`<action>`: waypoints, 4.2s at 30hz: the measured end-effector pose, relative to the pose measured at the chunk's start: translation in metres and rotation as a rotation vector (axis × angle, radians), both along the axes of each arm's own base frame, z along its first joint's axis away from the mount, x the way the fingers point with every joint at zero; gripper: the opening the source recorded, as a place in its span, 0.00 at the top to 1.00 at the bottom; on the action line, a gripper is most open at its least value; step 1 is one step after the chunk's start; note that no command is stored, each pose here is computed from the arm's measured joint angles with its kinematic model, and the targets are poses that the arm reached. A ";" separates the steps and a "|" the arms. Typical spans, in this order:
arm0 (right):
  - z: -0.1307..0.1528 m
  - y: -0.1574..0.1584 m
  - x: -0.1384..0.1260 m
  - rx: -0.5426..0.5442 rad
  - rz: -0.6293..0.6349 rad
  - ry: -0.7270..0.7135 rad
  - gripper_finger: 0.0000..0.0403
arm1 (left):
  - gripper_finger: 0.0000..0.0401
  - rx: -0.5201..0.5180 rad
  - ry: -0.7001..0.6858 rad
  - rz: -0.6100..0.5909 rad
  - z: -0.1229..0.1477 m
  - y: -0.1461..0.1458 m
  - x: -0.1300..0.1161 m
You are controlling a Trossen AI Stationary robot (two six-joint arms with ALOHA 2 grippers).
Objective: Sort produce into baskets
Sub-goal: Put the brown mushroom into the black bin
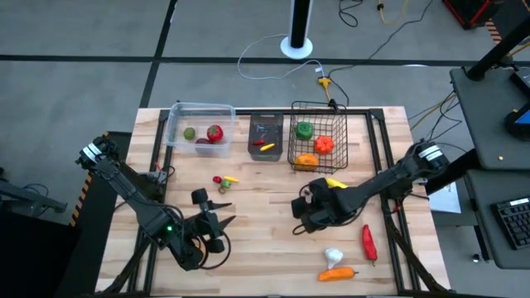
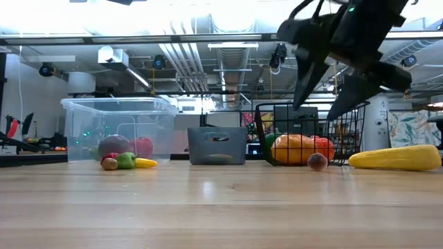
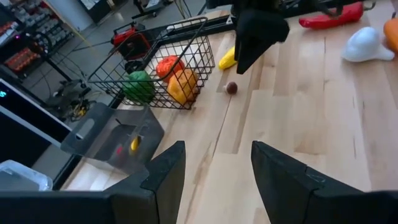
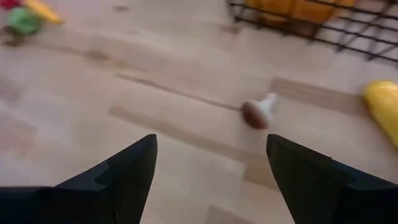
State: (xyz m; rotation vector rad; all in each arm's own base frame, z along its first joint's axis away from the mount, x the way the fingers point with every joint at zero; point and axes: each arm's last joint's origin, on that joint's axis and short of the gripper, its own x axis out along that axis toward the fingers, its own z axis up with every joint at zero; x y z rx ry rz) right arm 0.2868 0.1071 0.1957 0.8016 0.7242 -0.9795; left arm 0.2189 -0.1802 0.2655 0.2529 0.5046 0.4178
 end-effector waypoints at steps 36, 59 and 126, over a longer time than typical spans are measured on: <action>-0.056 -0.032 0.026 -0.070 -0.098 0.277 0.42 | 0.58 0.023 0.011 0.055 -0.003 0.014 0.009; -0.076 -0.035 0.019 -0.061 -0.095 0.230 0.54 | 0.58 0.008 0.009 0.056 -0.003 0.014 0.009; 0.072 -0.219 0.111 -0.272 0.397 0.077 0.67 | 0.58 -0.333 0.088 0.009 0.022 -0.016 -0.022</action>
